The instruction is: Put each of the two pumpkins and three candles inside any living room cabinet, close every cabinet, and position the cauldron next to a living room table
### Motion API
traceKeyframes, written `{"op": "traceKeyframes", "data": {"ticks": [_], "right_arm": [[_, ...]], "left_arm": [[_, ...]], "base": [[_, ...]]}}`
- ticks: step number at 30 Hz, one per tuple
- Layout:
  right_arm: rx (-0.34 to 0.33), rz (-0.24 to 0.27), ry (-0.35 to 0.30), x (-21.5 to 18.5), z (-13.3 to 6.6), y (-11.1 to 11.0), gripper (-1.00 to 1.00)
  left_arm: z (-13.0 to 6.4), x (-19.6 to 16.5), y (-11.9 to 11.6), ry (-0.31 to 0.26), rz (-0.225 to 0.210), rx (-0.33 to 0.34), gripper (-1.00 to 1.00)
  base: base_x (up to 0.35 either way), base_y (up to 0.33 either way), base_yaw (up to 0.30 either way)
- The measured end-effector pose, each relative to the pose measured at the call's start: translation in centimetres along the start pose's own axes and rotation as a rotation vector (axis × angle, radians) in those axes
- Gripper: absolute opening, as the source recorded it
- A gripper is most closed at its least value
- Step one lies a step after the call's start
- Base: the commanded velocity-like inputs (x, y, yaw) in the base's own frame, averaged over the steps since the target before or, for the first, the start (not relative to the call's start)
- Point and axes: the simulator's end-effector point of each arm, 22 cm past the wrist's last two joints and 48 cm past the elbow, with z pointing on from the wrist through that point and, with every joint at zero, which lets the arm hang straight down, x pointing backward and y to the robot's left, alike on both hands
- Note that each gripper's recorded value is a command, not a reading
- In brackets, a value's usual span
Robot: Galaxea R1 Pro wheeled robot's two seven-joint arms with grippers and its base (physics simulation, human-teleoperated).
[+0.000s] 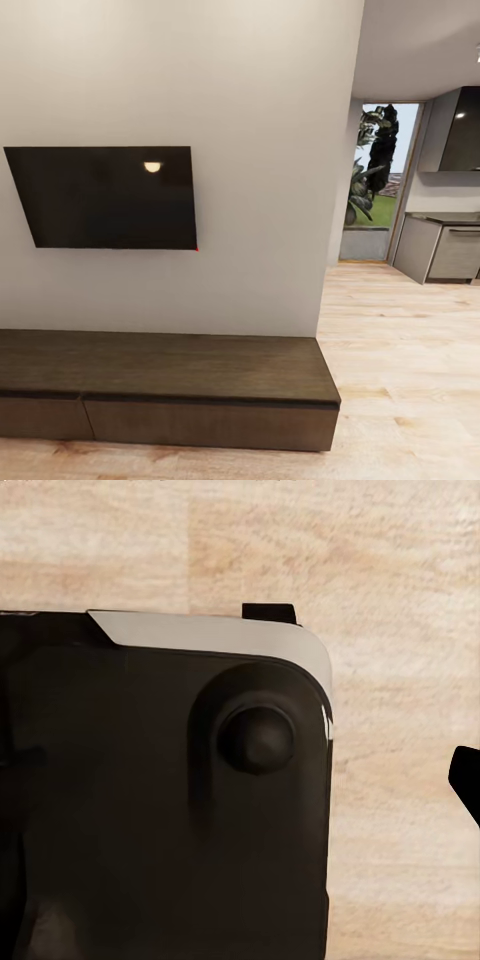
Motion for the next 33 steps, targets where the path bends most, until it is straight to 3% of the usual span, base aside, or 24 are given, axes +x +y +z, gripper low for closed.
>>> {"op": "traceKeyframes", "data": {"ticks": [10, 16, 20, 22, 26, 33], "right_arm": [[-0.001, 0.001, 0.001, 0.0, 0.0, 0.1, 1.00], [-0.001, 0.001, 0.000, 0.0, 0.0, 0.1, 1.00], [-0.001, 0.002, -0.001, 0.0, 0.0, 0.1, 1.00], [-0.001, 0.002, -0.002, -0.1, 0.0, 0.1, 1.00], [-0.002, 0.002, -0.037, -1.8, 0.0, 0.1, 1.00], [-0.004, 0.002, -0.089, -4.3, -0.2, 0.2, 1.00]], "left_arm": [[0.0, -0.2, -0.3, -0.004, 0.006, 0.006, 1.00], [-0.3, -5.1, -0.8, -0.105, 0.004, 0.021, 1.00], [-1.2, -10.6, -1.6, -0.207, 0.002, 0.036, 1.00], [-1.5, -11.8, -2.0, -0.216, 0.003, 0.042, 1.00], [-3.0, -15.0, -3.8, -0.181, 0.005, 0.068, 1.00], [-7.5, -22.0, -5.6, -0.212, 0.015, 0.101, 1.00]], "base": [[0.000, 0.000, 0.000], [0.000, 0.000, 0.000], [0.000, 0.000, 0.000], [0.000, 0.000, 0.000], [0.000, 0.000, 0.000], [0.000, 0.000, 0.000]]}}
